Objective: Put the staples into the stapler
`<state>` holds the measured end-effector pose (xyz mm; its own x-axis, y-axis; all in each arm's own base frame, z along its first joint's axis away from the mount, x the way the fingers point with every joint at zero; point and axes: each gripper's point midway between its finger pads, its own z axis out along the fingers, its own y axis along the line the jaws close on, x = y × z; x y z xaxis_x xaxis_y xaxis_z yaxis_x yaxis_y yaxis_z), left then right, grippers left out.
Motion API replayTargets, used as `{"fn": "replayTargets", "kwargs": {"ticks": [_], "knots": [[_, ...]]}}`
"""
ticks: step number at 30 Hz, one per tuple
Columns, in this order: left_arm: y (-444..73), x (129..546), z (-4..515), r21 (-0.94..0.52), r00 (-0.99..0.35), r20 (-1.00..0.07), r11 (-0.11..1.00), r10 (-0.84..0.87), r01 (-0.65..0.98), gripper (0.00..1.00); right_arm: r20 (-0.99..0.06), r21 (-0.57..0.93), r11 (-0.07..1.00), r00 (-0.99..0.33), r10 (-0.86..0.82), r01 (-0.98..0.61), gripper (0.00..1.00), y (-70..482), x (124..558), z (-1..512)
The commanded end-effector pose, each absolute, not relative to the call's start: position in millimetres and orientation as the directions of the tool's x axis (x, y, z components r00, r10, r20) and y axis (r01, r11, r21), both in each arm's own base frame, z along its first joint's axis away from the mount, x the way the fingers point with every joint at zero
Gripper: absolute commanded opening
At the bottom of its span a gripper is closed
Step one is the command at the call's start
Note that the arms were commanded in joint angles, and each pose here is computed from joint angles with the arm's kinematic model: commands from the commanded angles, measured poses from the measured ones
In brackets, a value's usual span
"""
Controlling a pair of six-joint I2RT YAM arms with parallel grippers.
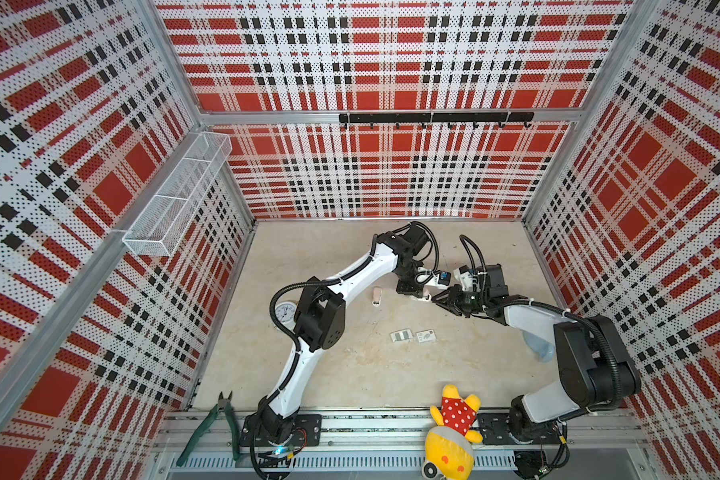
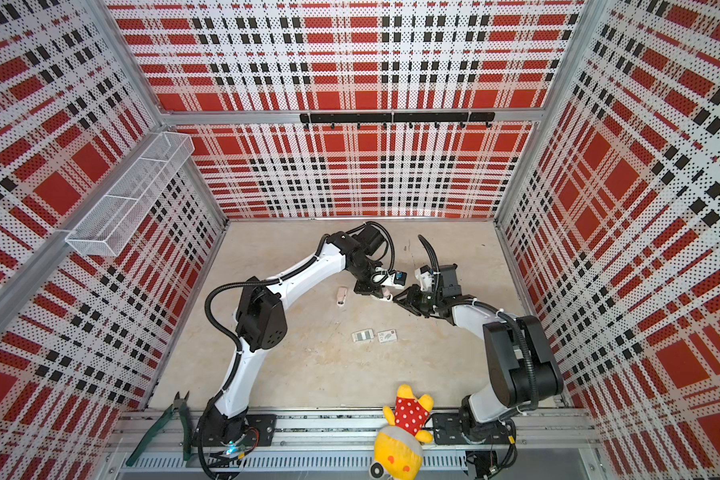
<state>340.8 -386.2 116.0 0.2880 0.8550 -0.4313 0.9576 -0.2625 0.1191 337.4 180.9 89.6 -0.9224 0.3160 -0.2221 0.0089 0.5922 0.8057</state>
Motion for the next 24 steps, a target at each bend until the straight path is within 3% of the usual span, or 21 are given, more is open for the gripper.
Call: {"fn": "replayTargets", "kwargs": {"ticks": [1,11,17,24], "knots": [[-390,329,138,0.125,0.274,-0.482,-0.245,0.832,0.962,0.2,-0.297,0.829,0.555,-0.898,0.325,-0.073,0.28,187,356,113],[-398,330,153,0.138,0.24,-0.531,-0.197,0.813,0.971,0.2,-0.286,0.851,0.519,-0.9,0.33,-0.08,0.27,189,347,116],[-398,332,149,0.143,0.243,-0.527,-0.197,0.814,0.97,0.2,-0.301,0.808,0.587,-0.893,0.335,-0.052,0.27,178,339,113],[-402,328,153,0.134,0.238,-0.542,-0.196,0.806,0.971,0.2,-0.276,0.827,0.558,-0.91,0.309,-0.061,0.27,183,330,112]]}}
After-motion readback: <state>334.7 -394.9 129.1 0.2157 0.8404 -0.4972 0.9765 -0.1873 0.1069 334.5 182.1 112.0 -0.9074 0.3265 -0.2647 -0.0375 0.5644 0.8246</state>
